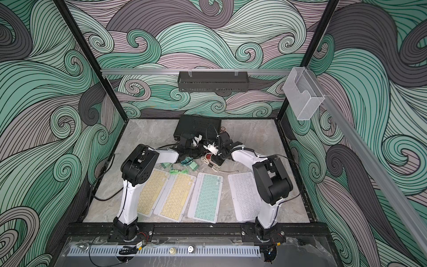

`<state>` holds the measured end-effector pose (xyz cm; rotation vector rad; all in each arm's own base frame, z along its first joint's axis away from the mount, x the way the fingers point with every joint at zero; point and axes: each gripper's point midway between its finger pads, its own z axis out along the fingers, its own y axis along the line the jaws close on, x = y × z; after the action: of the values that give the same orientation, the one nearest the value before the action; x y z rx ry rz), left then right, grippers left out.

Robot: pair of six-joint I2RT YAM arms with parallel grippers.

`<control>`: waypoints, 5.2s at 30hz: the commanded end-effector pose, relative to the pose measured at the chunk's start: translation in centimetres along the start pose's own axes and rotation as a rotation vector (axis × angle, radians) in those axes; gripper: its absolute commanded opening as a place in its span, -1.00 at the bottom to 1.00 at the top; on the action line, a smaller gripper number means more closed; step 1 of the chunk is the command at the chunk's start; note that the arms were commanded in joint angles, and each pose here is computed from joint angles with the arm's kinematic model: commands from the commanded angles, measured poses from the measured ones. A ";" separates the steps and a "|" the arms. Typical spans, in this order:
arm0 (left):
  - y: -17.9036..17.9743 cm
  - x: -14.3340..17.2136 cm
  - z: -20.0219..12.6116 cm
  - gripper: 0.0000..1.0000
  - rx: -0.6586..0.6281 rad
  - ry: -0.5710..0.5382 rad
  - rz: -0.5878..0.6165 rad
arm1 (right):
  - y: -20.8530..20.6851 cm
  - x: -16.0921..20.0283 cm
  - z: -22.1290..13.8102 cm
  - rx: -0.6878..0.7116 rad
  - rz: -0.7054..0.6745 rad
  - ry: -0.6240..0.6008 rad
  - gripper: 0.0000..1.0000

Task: Unplug the wireless keyboard
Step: Remove the plug from the socket, then place the plug at the center of the board.

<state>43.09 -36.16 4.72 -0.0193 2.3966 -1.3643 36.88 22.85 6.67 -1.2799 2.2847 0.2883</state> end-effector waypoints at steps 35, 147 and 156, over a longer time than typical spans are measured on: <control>9.4 7.8 2.0 -0.63 -0.199 0.185 -0.297 | -2.7 -2.3 -1.6 -0.023 0.201 0.045 -1.00; 3.1 1.3 -6.4 -0.60 -0.285 -0.118 0.122 | -6.4 4.2 -0.9 0.149 0.276 0.041 -1.00; 2.6 1.1 -7.1 -0.60 -0.286 -0.142 0.142 | -6.2 6.9 -1.0 0.002 0.458 0.050 -1.00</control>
<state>39.74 -29.16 4.36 -0.0443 2.4309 -0.9251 40.08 14.89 5.99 -0.7858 2.5145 0.3928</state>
